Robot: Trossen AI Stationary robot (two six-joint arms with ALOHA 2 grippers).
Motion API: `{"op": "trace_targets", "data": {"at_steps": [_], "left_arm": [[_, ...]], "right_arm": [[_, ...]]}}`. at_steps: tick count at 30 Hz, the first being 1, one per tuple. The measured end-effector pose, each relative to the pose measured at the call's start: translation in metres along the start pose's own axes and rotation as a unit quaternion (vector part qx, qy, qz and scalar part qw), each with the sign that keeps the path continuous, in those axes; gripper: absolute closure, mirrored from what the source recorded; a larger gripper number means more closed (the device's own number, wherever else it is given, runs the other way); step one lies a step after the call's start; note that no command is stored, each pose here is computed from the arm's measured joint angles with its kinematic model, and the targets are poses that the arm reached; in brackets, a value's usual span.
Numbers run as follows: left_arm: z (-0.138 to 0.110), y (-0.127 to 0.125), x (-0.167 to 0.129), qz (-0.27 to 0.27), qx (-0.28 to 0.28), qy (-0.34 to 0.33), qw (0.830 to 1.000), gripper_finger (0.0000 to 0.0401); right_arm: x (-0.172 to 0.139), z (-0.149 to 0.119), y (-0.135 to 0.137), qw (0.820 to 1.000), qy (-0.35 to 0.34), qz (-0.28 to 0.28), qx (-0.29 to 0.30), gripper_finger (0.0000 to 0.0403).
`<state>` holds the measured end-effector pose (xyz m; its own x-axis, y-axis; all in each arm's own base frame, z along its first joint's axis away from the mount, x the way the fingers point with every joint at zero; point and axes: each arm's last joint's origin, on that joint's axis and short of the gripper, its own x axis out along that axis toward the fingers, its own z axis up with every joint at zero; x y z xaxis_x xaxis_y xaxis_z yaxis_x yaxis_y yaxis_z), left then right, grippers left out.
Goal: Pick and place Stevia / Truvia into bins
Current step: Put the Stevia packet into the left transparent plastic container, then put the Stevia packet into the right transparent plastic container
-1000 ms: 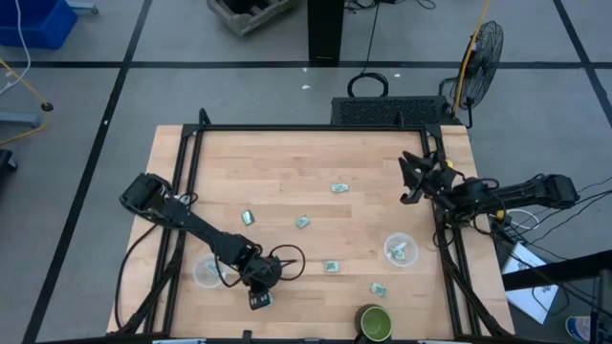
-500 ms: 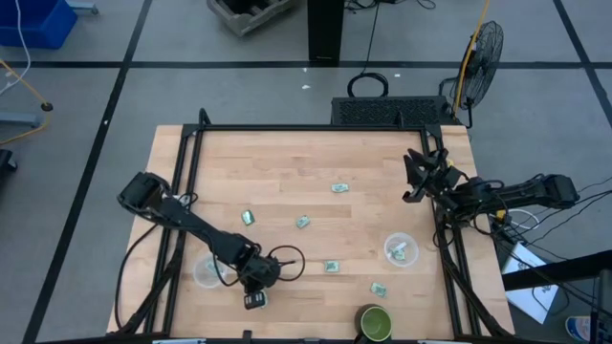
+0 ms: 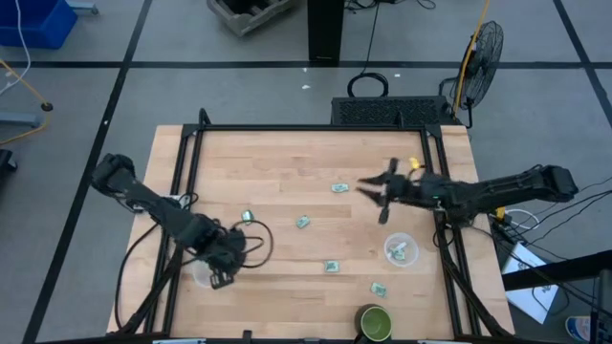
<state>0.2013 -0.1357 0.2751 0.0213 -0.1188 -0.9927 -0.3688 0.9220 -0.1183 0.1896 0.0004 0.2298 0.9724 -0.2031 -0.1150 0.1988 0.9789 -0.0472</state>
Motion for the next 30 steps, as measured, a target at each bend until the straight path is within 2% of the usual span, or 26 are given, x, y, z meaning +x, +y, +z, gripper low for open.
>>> {"op": "trace_targets", "data": {"at_steps": [5,7,10,16,21,25,30], "left_arm": [[-0.022,0.014,-0.007,0.077,-0.063,0.035,0.994,0.0399],[-0.026,0.014,-0.007,0.091,-0.074,0.037,0.992,0.0399],[-0.029,0.015,0.000,0.103,-0.089,0.031,0.990,0.0398],[-0.030,0.016,0.032,0.082,-0.107,0.047,0.990,0.0398],[-0.031,0.021,0.057,0.064,-0.117,0.071,0.989,0.0377],[-0.030,0.026,0.062,0.074,-0.152,0.071,0.983,0.0361],[-0.028,0.026,0.062,0.073,-0.160,0.063,0.982,0.0337]], "right_arm": [[0.024,-0.017,0.012,0.990,0.103,0.086,0.035,0.0303],[0.032,-0.022,0.016,0.988,0.110,0.111,0.018,0.0303],[0.041,-0.030,0.020,0.986,0.113,0.119,-0.007,0.0303],[0.059,-0.043,0.027,0.981,0.109,0.164,0.005,0.0303],[0.079,-0.041,0.038,0.973,0.116,0.199,-0.001,0.0303],[0.093,-0.043,0.051,0.968,0.121,0.218,-0.036,0.0303],[0.107,-0.051,0.063,0.951,0.137,0.274,-0.044,0.0303]]}}
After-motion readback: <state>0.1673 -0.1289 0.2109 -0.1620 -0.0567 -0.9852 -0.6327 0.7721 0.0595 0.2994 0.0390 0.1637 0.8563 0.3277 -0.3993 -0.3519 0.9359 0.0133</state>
